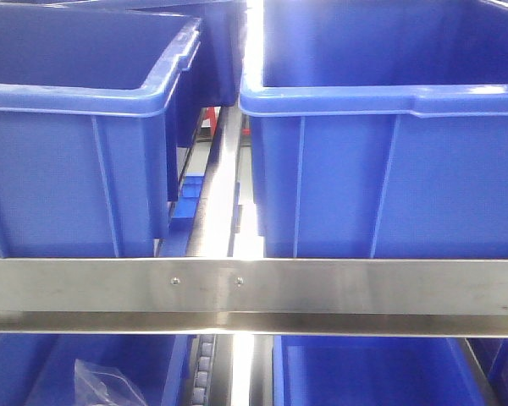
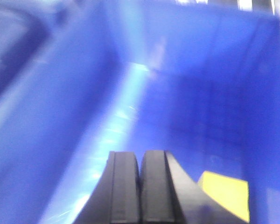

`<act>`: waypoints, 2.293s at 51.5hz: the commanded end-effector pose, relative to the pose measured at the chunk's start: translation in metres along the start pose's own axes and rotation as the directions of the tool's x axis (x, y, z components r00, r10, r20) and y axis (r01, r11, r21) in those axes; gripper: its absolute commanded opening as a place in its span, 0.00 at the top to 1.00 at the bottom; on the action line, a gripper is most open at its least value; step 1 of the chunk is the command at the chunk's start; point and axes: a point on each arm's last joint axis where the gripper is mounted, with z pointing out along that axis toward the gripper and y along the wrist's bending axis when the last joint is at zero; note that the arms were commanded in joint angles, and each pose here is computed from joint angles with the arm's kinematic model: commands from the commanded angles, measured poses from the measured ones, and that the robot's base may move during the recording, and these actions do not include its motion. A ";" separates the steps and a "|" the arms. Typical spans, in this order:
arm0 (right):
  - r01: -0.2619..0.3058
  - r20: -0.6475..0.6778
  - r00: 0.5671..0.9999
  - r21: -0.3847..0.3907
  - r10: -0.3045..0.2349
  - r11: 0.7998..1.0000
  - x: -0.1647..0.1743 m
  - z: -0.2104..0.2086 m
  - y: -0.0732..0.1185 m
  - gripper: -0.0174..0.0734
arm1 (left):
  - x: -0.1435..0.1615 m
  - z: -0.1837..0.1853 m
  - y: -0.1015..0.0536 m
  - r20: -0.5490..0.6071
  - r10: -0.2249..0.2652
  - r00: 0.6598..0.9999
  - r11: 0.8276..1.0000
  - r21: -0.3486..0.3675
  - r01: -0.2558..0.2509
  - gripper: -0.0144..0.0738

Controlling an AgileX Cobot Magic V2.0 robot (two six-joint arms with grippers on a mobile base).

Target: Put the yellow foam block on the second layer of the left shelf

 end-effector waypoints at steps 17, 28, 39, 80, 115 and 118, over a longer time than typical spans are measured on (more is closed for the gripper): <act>0.049 0.464 0.885 -0.178 0.039 0.983 0.030 -0.092 0.012 0.77 | 0.001 0.001 -0.001 0.051 -0.007 0.999 1.000 0.019 0.006 0.68; 0.045 0.434 0.900 -0.173 0.035 0.984 0.044 -0.093 0.011 0.77 | 0.001 0.001 -0.001 0.051 -0.007 0.999 1.000 0.019 0.006 0.68; 0.033 0.378 0.925 -0.153 0.028 0.988 0.051 -0.090 0.009 0.77 | 0.001 0.001 -0.001 0.051 -0.007 0.999 1.000 0.019 0.006 0.68; -0.229 0.415 0.899 0.173 0.140 0.958 0.167 -0.139 -0.021 0.77 | 0.001 0.001 -0.001 0.051 -0.007 0.999 1.000 0.019 0.006 0.68; -0.225 0.445 0.886 0.165 0.132 0.960 0.174 -0.141 -0.020 0.77 | 0.001 0.001 -0.001 0.051 -0.007 0.999 1.000 0.019 0.006 0.68; -0.225 0.445 0.886 0.165 0.132 0.960 0.174 -0.141 -0.020 0.77 | 0.001 0.001 -0.001 0.051 -0.007 0.999 1.000 0.019 0.006 0.68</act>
